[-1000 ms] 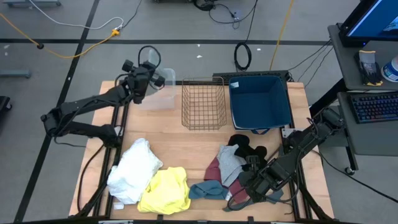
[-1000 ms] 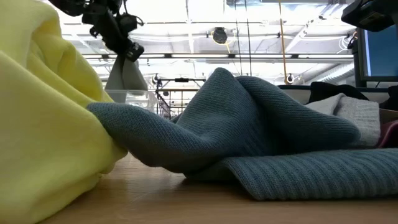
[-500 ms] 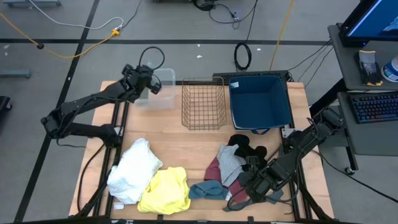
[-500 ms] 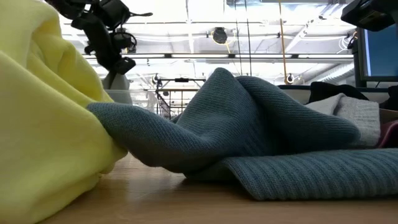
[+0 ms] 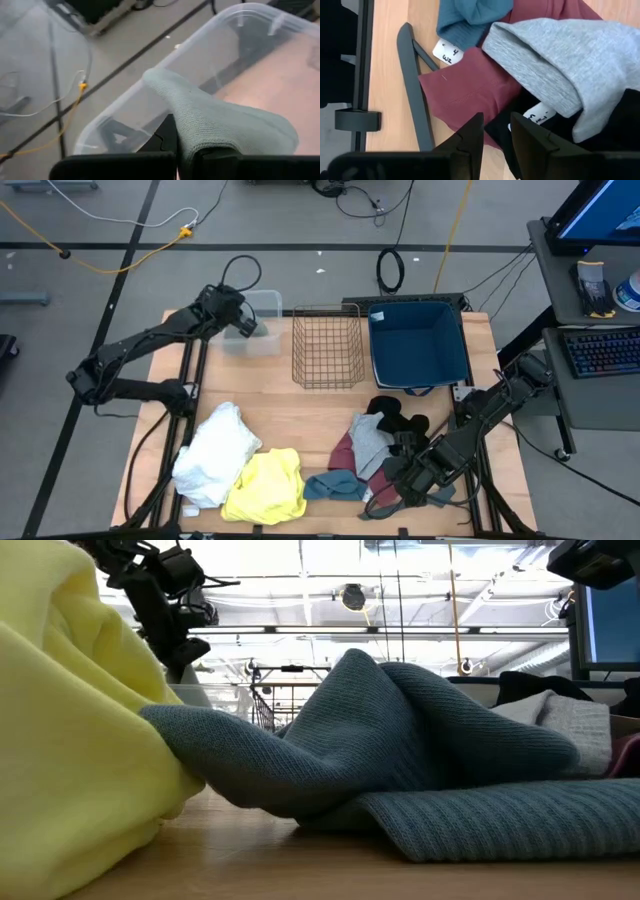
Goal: Pick & Place Cloths
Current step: Put the grey sock into the transparent container, then put the blue sock into the transparent container
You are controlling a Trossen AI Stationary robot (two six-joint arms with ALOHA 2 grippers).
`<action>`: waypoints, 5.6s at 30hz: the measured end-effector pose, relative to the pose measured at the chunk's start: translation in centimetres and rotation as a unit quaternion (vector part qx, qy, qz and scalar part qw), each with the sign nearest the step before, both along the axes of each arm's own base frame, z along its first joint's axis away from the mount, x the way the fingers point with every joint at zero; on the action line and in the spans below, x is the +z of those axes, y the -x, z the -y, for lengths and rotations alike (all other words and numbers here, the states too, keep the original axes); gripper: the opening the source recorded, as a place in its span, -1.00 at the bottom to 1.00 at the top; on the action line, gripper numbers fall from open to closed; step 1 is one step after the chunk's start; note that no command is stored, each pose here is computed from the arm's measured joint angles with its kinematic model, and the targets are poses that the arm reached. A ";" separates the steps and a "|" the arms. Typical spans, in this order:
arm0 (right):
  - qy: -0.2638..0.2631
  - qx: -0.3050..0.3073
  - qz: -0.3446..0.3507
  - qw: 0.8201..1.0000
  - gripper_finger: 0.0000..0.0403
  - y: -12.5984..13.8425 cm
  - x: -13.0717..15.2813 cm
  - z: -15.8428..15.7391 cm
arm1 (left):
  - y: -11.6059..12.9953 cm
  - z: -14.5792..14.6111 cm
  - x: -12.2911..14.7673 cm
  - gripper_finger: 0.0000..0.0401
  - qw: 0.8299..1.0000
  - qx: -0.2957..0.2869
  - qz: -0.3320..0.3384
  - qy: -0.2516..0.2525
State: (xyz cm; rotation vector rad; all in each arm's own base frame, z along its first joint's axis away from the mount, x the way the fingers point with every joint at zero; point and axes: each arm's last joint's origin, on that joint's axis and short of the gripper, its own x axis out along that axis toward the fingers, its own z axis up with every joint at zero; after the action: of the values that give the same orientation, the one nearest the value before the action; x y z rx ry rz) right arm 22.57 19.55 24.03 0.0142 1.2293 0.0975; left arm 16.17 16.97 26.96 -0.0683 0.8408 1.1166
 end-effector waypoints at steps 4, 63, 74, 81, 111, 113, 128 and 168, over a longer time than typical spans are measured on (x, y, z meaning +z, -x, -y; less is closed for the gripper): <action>-0.005 0.000 0.004 1.000 -0.56 -0.1 0.0 -0.1 | 0.2 -0.2 -0.1 -1.00 1.000 -0.016 0.014 0.023; -0.010 0.043 0.039 0.998 -0.56 -1.0 0.3 -0.1 | 1.4 2.6 2.6 0.06 0.978 -0.120 0.156 0.065; -0.001 0.089 0.080 0.993 -0.56 -2.4 0.6 0.6 | 0.8 5.5 4.6 0.07 0.936 -0.261 0.227 0.067; -0.007 0.146 0.169 0.975 -0.56 -4.2 1.6 0.6 | -0.4 7.3 5.0 0.07 0.908 -0.333 0.242 0.077; -0.036 0.116 0.183 0.975 0.11 -9.1 -4.6 -1.2 | -2.4 12.2 5.0 0.07 0.857 -0.454 0.222 0.102; -0.038 0.109 0.182 0.976 0.12 -9.4 -5.1 -1.2 | -2.4 12.2 5.0 0.07 0.856 -0.456 0.222 0.102; -0.065 0.101 0.192 0.974 0.13 -11.7 -8.1 -1.0 | -2.5 12.4 5.0 0.07 0.854 -0.459 0.221 0.102; -0.100 0.121 0.340 0.927 -0.97 -10.2 2.7 2.4 | -2.7 13.8 5.0 0.07 0.837 -0.489 0.217 0.113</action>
State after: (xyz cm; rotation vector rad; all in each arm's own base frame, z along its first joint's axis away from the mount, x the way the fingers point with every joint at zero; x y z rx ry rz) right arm 32.74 17.19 26.73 0.0054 0.5161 0.4101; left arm 18.89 3.18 31.93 -0.0698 0.4670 0.0106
